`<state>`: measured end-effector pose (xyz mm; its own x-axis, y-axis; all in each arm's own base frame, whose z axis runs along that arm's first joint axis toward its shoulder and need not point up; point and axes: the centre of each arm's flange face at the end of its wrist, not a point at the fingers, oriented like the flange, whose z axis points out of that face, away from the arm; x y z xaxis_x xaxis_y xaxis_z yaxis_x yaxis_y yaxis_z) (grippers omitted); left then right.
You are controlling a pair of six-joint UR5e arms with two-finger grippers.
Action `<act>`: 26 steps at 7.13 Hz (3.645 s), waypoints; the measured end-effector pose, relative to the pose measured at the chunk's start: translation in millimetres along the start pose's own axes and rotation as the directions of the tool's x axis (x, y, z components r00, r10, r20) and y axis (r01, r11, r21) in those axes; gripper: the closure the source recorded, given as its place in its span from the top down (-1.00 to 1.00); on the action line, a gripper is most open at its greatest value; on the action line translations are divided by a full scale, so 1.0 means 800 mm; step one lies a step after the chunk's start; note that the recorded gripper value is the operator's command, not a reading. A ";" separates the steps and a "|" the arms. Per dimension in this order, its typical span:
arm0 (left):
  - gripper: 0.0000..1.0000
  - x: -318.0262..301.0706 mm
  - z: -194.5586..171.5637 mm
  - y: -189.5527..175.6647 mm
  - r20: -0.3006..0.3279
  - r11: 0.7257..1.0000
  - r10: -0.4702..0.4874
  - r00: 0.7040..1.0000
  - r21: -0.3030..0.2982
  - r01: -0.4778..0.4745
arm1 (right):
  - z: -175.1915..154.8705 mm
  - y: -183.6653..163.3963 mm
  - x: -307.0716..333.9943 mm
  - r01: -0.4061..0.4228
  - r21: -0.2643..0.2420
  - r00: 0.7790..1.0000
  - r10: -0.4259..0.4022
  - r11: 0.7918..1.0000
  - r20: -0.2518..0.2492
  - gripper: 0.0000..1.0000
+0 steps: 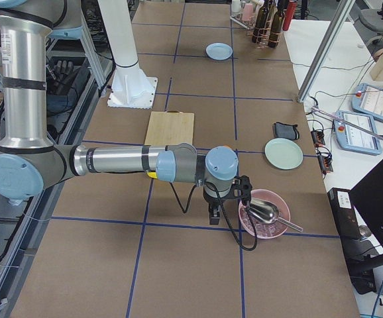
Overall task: Pick orange to plate
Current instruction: 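Move the left gripper toward the light blue plate near the rack, then grasp the rim of the light blue plate with the left gripper, then slide the plate to centre with left gripper while right gripper reaches for orange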
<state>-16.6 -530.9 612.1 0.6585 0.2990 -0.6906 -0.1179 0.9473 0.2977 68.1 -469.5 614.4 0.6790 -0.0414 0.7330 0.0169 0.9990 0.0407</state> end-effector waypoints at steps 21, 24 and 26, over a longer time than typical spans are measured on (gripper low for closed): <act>-1.00 0.310 0.232 -0.027 -0.040 0.992 -0.120 0.992 0.044 0.122 | -0.004 -0.093 -0.148 0.023 0.083 0.996 -0.030 0.996 0.079 1.00; -1.00 0.309 0.173 -0.045 -0.162 0.989 -0.144 0.976 0.009 0.148 | -0.001 -0.097 -0.159 0.015 0.078 0.996 -0.021 0.997 0.082 1.00; -1.00 0.315 0.120 -0.085 -0.271 0.976 -0.219 0.937 -0.041 0.216 | 0.012 -0.105 -0.201 -0.031 0.055 0.995 0.026 0.998 0.091 1.00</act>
<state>228.8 -531.2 480.6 0.4419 0.1040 -0.8910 -0.0030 0.9934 0.1145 -49.5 -546.9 499.5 0.6093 -0.0167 0.7928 -0.0442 0.9975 0.0550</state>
